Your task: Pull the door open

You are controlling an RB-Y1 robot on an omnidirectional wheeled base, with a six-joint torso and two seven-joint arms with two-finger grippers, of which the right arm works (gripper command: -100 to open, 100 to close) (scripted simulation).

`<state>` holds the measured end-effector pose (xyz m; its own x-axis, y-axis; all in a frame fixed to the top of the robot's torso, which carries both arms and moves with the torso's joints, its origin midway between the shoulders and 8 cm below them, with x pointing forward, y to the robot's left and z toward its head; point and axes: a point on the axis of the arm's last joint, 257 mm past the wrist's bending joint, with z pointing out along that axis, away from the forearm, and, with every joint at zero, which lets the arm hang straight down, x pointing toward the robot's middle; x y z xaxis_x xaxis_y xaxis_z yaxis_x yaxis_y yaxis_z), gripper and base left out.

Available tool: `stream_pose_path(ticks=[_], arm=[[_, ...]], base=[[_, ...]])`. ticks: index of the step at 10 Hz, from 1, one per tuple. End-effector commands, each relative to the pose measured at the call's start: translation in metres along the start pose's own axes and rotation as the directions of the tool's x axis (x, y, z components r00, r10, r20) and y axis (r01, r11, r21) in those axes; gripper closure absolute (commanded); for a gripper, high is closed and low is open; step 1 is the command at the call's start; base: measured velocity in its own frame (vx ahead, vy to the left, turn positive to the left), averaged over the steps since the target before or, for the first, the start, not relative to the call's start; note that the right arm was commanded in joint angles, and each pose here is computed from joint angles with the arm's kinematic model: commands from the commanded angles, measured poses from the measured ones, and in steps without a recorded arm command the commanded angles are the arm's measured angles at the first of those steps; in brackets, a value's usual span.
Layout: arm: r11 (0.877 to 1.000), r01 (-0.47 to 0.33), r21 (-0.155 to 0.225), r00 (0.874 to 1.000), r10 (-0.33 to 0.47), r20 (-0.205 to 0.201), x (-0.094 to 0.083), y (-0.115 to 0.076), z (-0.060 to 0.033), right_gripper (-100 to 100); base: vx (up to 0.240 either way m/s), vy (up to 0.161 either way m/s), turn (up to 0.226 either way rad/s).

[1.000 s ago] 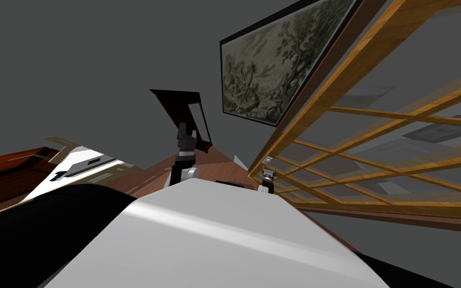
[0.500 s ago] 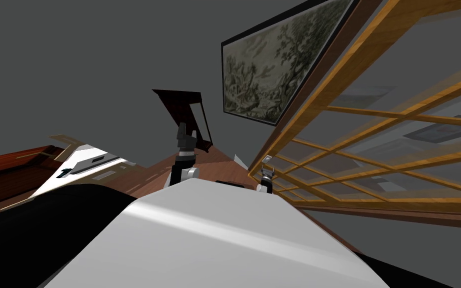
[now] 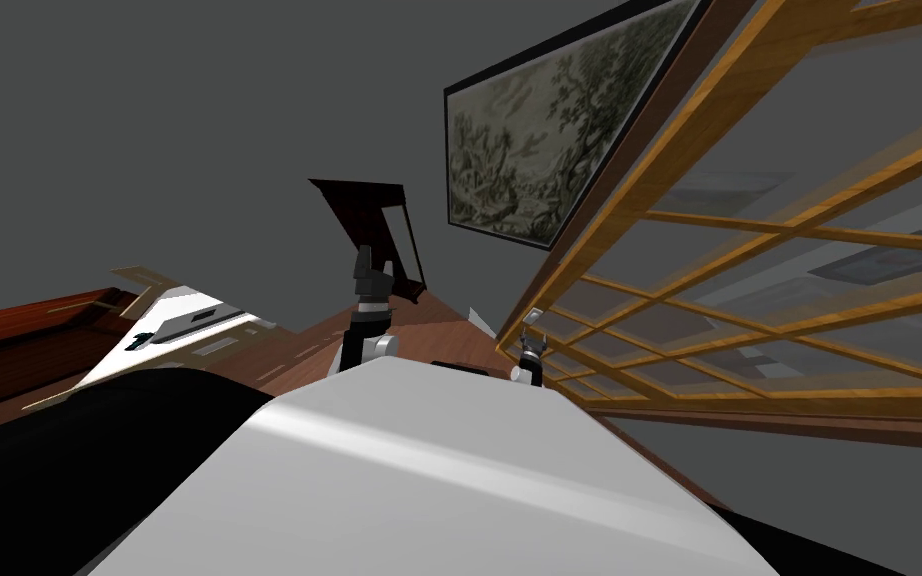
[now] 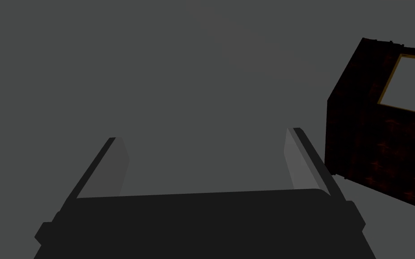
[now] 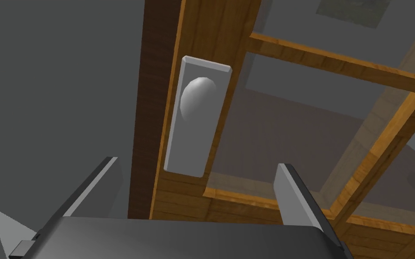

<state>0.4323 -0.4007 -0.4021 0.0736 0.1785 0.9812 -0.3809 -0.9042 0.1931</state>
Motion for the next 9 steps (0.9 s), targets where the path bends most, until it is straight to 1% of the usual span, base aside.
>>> stream_pose_path(ticks=[1,3,5,6,7,8,9], arm=[[0.998,-0.062,-0.002,0.998,0.062,0.0,0.001,-0.003,-0.0003,-100],[0.991,-0.135,-0.004,0.991,0.135,0.001,0.003,-0.008,-0.0003,-100],[0.982,-0.19,-0.005,0.982,0.19,0.001,0.004,-0.011,-0.0003,-100],[0.978,-0.209,-0.006,0.978,0.209,0.001,0.004,-0.012,-0.0003,-100],[0.981,-0.194,-0.005,0.981,0.194,0.001,0.004,-0.011,-0.0004,-100],[0.98,-0.199,-0.017,0.98,0.199,0.002,0.0,0.004,-0.0012,-100],[0.98,-0.199,-0.024,0.98,0.199,0.002,-0.003,0.015,-0.0018,-100]], base=[[-0.032,-0.001,0.009],[-0.047,-0.007,0.015],[-0.043,-0.002,0.011],[-0.036,0.0,0.007],[-0.016,0.0,0.001],[0.115,0.011,0.075],[0.201,-0.021,0.078]])
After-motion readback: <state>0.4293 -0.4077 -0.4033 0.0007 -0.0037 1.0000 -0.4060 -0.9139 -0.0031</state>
